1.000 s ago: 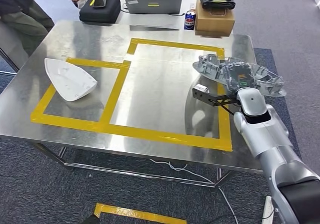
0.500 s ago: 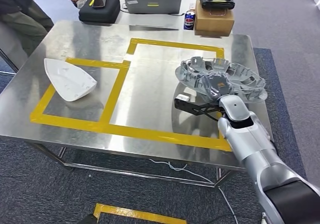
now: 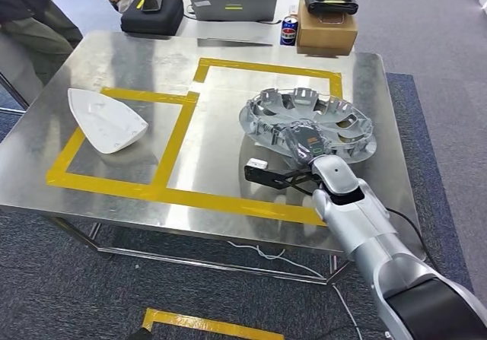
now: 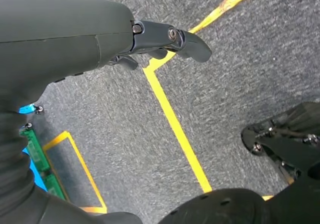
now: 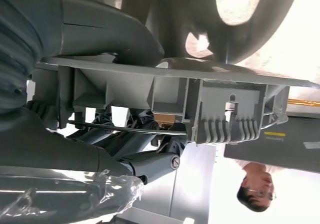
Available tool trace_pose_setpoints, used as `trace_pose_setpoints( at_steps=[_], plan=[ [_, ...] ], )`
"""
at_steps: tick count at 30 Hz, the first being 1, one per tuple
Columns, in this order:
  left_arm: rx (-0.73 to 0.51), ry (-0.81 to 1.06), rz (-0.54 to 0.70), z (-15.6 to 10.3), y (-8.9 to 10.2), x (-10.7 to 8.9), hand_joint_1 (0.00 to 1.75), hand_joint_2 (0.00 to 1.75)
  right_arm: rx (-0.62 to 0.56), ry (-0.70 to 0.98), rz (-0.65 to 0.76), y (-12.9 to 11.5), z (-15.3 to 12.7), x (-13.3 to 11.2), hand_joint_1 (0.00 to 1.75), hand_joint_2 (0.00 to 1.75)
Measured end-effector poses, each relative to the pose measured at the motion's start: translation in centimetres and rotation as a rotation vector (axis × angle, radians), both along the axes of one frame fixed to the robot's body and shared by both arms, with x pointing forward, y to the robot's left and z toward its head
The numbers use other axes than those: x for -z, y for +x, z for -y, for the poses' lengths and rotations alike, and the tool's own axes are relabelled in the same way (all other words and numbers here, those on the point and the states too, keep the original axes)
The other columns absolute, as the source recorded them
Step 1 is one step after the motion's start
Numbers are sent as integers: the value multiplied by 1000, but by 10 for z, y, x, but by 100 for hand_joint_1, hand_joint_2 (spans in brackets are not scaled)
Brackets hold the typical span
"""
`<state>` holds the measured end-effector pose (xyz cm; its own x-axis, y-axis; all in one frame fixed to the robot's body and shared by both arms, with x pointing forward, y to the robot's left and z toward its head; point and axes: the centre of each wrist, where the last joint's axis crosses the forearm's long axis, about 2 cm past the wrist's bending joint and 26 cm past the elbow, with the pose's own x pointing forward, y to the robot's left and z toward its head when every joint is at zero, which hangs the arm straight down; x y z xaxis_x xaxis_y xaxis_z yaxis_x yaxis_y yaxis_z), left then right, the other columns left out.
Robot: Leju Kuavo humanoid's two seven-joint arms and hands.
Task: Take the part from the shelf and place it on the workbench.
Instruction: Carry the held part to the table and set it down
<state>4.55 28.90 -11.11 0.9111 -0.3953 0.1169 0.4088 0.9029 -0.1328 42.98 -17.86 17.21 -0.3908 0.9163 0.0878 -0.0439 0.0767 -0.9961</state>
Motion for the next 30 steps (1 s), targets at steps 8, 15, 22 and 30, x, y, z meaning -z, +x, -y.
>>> trace_pose_setpoints(
  at_steps=[8,15,22,30],
  plan=[
    [133,112,-16,0,0,0,0,87,-18,-15,-16,-5,-9,6,0,0],
    [107,110,-43,-5,1,0,0,0,-28,-8,-18,-6,-10,8,0,0],
    [91,89,-64,-5,0,0,0,0,-32,-5,-19,-6,-10,8,0,0],
    [63,78,-61,-4,-1,0,0,0,-22,6,-5,-6,-5,10,0,0]
  ],
)
